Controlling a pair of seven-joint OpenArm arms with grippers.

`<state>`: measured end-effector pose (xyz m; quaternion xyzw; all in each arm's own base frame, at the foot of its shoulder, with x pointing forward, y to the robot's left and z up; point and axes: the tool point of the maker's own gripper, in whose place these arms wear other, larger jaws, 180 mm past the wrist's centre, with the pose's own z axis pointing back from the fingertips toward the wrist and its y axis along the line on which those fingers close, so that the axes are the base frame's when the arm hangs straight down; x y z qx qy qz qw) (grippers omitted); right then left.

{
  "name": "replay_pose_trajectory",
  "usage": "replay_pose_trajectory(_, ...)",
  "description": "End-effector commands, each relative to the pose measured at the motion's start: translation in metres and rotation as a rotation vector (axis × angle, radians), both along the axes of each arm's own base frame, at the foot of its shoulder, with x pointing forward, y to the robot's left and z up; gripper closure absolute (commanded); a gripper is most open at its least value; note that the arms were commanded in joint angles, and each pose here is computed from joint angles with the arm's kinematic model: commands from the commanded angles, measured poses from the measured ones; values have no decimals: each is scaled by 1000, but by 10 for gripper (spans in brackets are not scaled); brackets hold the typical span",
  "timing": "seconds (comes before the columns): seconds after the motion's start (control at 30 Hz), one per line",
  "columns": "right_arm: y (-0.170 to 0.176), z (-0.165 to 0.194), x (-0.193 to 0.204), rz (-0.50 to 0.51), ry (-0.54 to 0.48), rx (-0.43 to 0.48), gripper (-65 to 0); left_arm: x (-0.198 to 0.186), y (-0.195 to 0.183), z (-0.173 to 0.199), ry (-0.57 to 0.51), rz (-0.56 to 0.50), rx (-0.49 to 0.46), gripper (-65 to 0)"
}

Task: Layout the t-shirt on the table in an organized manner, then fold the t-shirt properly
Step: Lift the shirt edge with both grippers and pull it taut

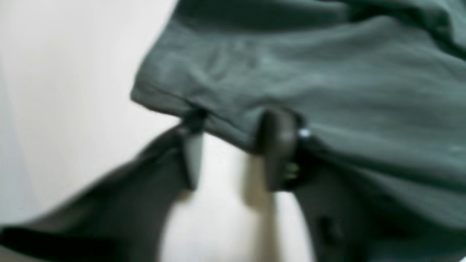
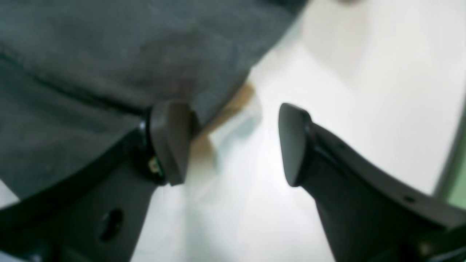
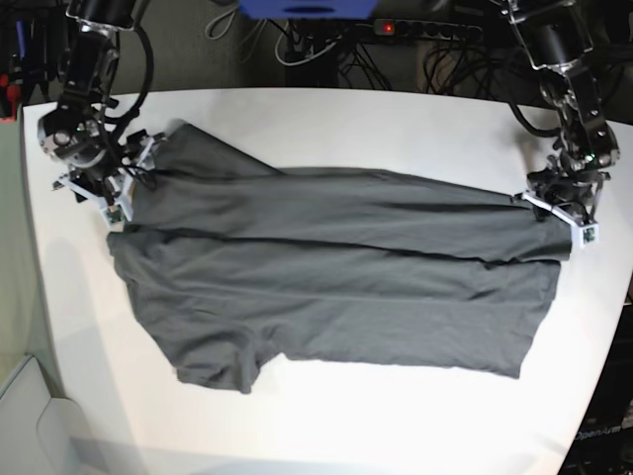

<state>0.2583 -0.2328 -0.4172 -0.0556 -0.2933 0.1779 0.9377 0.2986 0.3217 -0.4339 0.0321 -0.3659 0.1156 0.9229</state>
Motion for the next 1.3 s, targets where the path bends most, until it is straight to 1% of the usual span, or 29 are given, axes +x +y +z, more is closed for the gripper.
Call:
replay_pose_trajectory(0.0, -5, 8, 4, -3, -24, -18, -389, -13, -7, -12, 80, -13, -24, -161)
replay_pose_trajectory(0.07, -1, 16, 7, -6, -51, -17, -389, -12, -8, -12, 79, -13, -25, -166)
replay_pose_trajectory(0.17, -4, 27, 1, -5, -57, -50, -389, -13, -7, -12, 80, -14, -23, -164)
replay_pose_trajectory(0.3, -12, 36, -9, -24, 1, -116, -388, -14, -8, -13, 82, -13, -27, -162)
replay_pose_trajectory(0.33, -13, 36, -10, -30, 15, -123, -387, -15, -9, -14, 84, -14, -28, -161)
replay_pose_trajectory(0.4, -8, 35, -11, -39, 28, -111, -387, -15, -9, -14, 84, -14, -28, -155)
replay_pose_trajectory(0.47, -3, 32, -13, -45, 41, -98, -386, -15, -9, -14, 84, -14, -28, -116)
replay_pose_trajectory(0.57, 9, 27, -14, -35, 62, -78, -386, -16, -9, -15, 92, -15, -30, -8)
replay_pose_trajectory(0.6, 16, 26, -14, -21, 67, -74, -386, -19, -10, -17, 108, -15, -34, 0)
replay_pose_trajectory(0.7, 28, 33, -12, 15, 66, -87, -386, -20, -11, -17, 131, -18, -38, -3)
replay_pose_trajectory(0.87, 37, 55, -7, 48, 43, -132, -385, -13, -10, 0, 94, -32, -7, -2)
replay_pose_trajectory(1.0, 43, 56, -9, 68, 71, -149, -385, -15, -11, 6, 78, -41, 9, -2)
replay_pose_trajectory(1.27, 78, 45, -17, 134, 96, -98, -387, -27, -11, 9, 83, -52, 30, -2)
